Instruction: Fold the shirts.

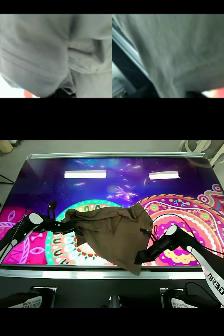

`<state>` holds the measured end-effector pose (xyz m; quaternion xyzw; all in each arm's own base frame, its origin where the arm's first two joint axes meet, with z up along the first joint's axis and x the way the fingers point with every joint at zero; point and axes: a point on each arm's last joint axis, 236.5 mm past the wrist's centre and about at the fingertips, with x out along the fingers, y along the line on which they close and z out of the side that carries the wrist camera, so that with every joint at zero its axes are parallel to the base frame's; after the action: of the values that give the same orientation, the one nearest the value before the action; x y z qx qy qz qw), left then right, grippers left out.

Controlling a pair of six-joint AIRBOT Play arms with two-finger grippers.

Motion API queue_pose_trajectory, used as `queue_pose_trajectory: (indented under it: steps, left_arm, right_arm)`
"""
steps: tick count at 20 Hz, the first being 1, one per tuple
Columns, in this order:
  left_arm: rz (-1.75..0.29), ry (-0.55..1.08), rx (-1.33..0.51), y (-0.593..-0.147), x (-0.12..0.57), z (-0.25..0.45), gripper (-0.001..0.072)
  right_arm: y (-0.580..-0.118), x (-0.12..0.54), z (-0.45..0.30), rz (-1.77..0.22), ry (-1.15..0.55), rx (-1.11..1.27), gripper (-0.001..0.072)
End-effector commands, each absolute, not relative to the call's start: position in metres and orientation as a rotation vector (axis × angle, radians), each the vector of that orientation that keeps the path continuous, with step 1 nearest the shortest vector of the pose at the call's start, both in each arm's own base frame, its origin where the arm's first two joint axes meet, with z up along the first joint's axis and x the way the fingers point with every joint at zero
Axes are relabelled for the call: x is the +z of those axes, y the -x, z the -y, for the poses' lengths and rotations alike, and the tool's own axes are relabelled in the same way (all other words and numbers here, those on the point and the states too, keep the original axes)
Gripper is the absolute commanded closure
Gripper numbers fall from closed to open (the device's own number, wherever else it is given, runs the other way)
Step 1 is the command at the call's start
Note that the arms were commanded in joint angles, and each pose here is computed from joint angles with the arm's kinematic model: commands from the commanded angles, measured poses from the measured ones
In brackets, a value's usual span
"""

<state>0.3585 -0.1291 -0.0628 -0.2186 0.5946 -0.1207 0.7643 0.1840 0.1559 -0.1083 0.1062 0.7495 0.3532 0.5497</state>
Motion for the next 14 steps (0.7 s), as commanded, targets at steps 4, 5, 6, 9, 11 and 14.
queue_pose_trajectory:
  steps: [4, 5, 6, 9, 11, 14]
  left_arm:
    - [-1.098, 0.402, -0.329, -0.367, 0.017, 0.127, 0.0678]
    - [-0.994, 0.357, -0.349, -0.374, 0.056, 0.124, 0.0678]
    - [-0.889, 0.325, -0.363, -0.379, 0.099, 0.122, 0.0678]
    - [-0.451, 0.229, -0.403, -0.36, 0.284, 0.114, 0.0678]
    - [-0.05, 0.178, -0.393, -0.306, 0.434, 0.098, 0.0678]
    - [0.477, 0.149, -0.356, -0.17, 0.597, 0.069, 0.0678]
  right_arm:
    - [-0.236, -0.085, -0.181, -1.548, -0.081, 0.813, 0.0692]
    - [-0.258, -0.056, -0.176, -1.451, 0.0, 0.815, 0.0692]
    - [-0.282, -0.021, -0.168, -1.343, 0.08, 0.798, 0.0692]
    - [-0.345, 0.152, -0.118, -0.873, 0.387, 0.599, 0.0694]
    - [-0.347, 0.324, -0.064, -0.446, 0.506, 0.294, 0.0694]
    - [-0.243, 0.529, -0.006, 0.117, 0.496, -0.01, 0.0694]
